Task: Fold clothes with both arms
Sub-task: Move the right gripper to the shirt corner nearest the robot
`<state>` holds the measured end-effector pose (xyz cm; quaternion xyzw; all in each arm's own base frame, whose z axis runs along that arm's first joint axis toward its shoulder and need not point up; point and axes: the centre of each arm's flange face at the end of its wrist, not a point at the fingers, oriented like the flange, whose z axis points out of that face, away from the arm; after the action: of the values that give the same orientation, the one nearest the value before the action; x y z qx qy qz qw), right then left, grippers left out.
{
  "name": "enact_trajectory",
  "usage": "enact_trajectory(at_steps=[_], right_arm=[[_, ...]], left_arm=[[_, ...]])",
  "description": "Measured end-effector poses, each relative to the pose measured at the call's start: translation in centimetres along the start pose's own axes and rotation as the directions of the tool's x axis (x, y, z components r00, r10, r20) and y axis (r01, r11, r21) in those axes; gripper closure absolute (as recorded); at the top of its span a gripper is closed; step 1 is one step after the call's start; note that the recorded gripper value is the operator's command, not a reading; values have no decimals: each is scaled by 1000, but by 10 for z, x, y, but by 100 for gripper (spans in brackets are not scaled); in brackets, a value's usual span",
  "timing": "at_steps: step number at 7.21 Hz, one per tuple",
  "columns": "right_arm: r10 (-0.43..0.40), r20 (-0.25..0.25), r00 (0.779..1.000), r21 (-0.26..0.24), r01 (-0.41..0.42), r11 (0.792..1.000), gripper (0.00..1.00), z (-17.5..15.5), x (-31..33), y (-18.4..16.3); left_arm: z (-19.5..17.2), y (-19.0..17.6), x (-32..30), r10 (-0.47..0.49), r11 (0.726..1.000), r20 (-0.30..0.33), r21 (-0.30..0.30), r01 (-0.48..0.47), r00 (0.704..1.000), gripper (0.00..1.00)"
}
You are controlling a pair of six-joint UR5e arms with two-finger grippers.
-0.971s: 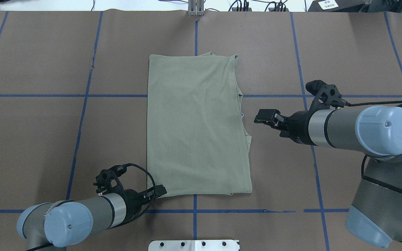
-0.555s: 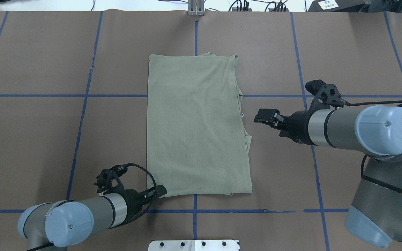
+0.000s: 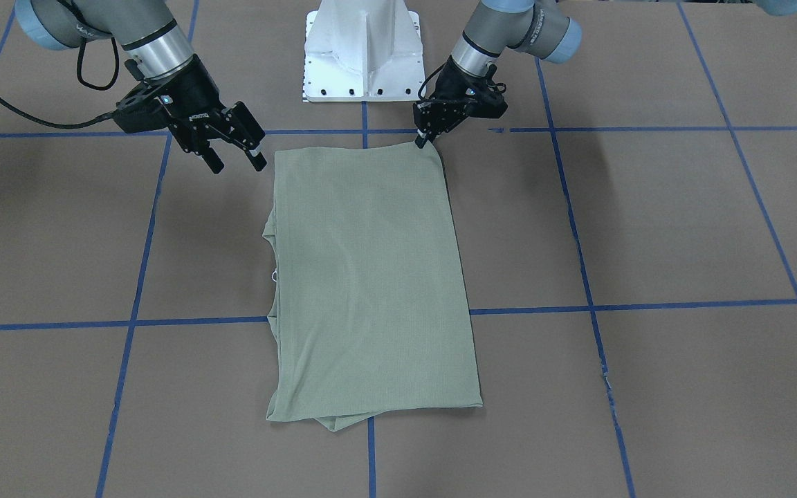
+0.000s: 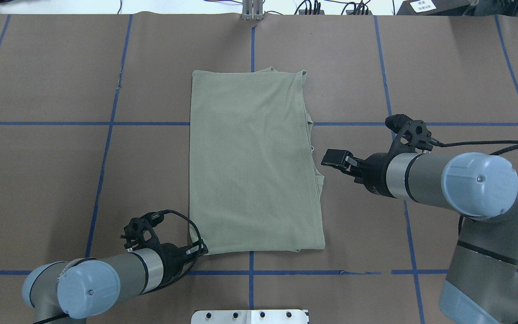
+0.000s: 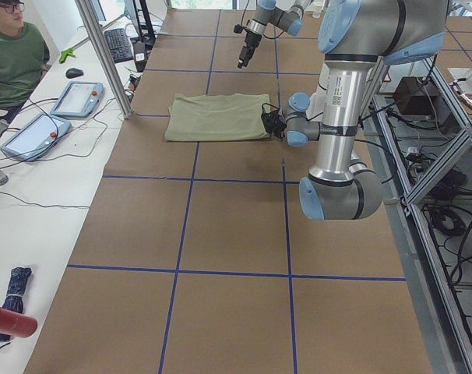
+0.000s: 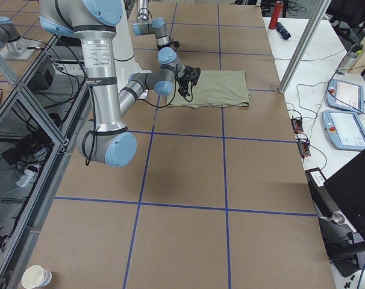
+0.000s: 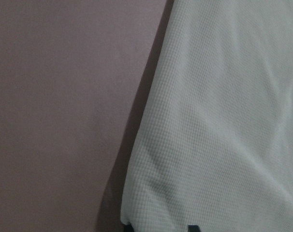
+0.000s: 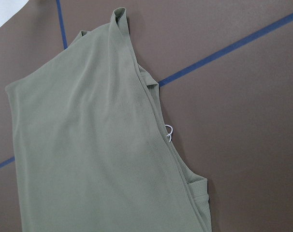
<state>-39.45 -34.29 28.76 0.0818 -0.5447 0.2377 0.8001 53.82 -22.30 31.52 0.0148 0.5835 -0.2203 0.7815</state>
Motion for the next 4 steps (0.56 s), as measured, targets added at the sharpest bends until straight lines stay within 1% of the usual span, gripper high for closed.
enact_trajectory(at_steps=[1, 2, 3, 4], right_arm=[[41, -17, 999, 14, -41, 999, 1, 6, -1, 14], [102, -56, 993, 33, -100, 994, 1, 17, -9, 35], [160, -114, 981, 61, -154, 986, 1, 36, -25, 65], [197, -165, 966, 86, -184, 979, 1, 54, -39, 93]], left_arm=[[-2, -1, 2, 7, 1000, -6, 2, -7, 1000, 100], [-4, -1, 4, 11, 1000, -10, 3, -11, 1000, 100], [-5, -1, 4, 13, 1000, -12, 2, -13, 1000, 100], [-5, 0, 5, 14, 1000, -13, 1, -14, 1000, 100]])
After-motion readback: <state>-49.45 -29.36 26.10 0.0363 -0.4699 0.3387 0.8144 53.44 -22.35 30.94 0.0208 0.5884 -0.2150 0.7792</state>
